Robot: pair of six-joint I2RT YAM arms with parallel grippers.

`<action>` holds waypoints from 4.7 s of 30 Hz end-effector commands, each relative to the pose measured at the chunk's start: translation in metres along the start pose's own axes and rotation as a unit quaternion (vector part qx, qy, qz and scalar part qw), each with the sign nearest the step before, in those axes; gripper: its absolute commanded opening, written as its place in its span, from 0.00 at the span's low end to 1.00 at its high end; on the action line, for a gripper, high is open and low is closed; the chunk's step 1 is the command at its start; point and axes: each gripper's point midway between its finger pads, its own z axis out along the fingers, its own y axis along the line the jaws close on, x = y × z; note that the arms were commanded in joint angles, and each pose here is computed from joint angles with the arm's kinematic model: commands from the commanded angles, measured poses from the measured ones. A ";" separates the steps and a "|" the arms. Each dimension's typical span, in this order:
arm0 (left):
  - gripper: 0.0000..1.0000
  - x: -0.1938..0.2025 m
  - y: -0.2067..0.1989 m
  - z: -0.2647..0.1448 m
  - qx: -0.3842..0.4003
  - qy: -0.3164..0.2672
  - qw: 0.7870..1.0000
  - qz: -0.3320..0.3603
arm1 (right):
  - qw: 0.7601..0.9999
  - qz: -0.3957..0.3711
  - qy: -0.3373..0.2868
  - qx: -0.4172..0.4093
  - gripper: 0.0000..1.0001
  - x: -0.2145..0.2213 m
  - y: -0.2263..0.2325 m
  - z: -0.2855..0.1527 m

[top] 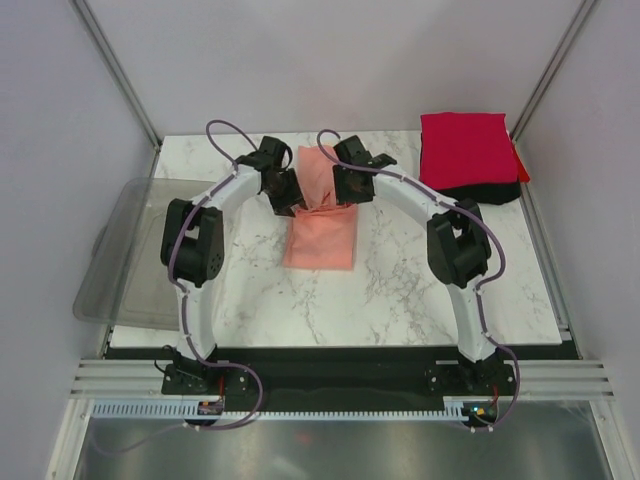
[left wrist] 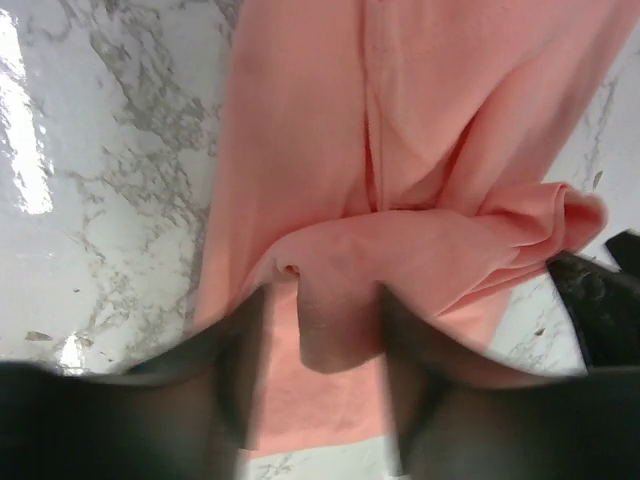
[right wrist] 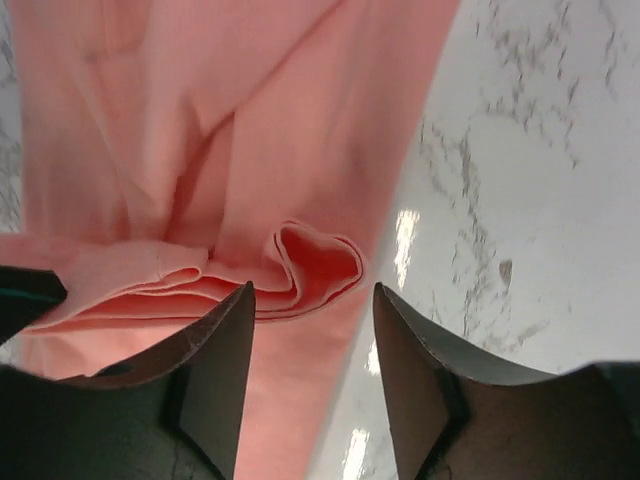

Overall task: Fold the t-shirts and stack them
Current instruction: Fold the tshirt

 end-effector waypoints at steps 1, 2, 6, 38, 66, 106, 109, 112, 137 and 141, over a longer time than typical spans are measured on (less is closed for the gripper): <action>0.69 -0.033 -0.014 -0.016 0.050 -0.010 0.999 0.013 | 0.998 -0.001 -0.050 -0.026 0.59 -0.052 0.002 -0.005; 0.74 -0.034 -0.009 -0.021 0.041 -0.006 0.999 0.012 | 0.997 0.005 -0.071 -0.032 0.60 -0.073 0.003 -0.018; 0.81 -0.047 0.004 -0.067 0.032 -0.046 0.998 0.017 | 0.996 0.010 -0.076 -0.047 0.60 -0.073 0.002 -0.055; 0.69 0.176 0.036 -0.012 0.079 0.102 0.990 0.049 | 0.966 0.101 0.134 -0.196 0.47 0.233 0.021 -0.026; 0.62 0.299 0.045 -0.103 0.150 0.057 0.986 0.051 | 0.977 0.142 0.049 -0.155 0.73 0.266 -0.031 -0.165; 0.42 0.289 0.049 -0.054 0.130 0.015 0.990 0.048 | 0.972 0.163 0.073 -0.151 0.40 0.328 -0.044 -0.110; 0.39 0.286 0.050 -0.051 0.123 0.009 0.991 0.047 | 0.972 0.163 0.076 -0.149 0.40 0.331 -0.045 -0.108; 0.36 0.285 0.052 -0.049 0.117 0.006 0.992 0.048 | 0.972 0.163 0.077 -0.151 0.39 0.331 -0.044 -0.108; 0.02 0.304 0.035 -0.131 0.163 0.023 0.983 0.076 | 0.949 0.186 0.069 -0.246 0.00 0.291 -0.016 -0.195; 0.02 0.297 0.012 -0.169 0.190 0.000 0.979 0.071 | 0.958 0.170 0.047 -0.226 0.00 0.263 -0.017 -0.224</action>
